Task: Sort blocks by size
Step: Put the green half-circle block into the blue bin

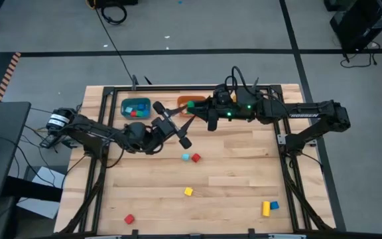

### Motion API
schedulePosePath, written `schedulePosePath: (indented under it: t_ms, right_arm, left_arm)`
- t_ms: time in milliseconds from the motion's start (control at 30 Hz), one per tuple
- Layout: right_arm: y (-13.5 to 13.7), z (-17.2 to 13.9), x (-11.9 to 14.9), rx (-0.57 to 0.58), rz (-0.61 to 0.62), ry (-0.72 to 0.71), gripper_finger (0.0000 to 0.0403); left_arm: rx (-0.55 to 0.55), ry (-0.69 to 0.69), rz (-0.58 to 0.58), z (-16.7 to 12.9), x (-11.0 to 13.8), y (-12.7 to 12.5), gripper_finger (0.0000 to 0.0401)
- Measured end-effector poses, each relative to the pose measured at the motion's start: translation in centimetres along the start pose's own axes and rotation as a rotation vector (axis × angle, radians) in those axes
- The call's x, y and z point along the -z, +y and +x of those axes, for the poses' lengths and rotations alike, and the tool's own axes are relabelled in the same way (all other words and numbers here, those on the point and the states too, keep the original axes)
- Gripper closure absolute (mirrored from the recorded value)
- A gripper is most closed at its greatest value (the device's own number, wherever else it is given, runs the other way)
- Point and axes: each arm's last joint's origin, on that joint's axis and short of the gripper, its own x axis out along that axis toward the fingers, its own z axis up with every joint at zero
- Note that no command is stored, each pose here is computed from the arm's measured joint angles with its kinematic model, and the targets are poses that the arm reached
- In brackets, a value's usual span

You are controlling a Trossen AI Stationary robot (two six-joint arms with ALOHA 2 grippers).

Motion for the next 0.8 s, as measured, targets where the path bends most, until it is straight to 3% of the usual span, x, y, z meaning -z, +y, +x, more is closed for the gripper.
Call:
schedulePosePath:
  t_ms: [667,800]
  right_arm:
    - [-0.37,0.03,0.15,0.034,-0.003,0.018,0.0251]
    - [-0.41,0.02,0.19,0.039,-0.001,0.022,0.0244]
  left_arm:
    - [-0.039,-0.006,0.075,0.83,-0.54,0.16,0.02]
    - [-0.039,-0.005,0.087,0.83,-0.54,0.16,0.0219]
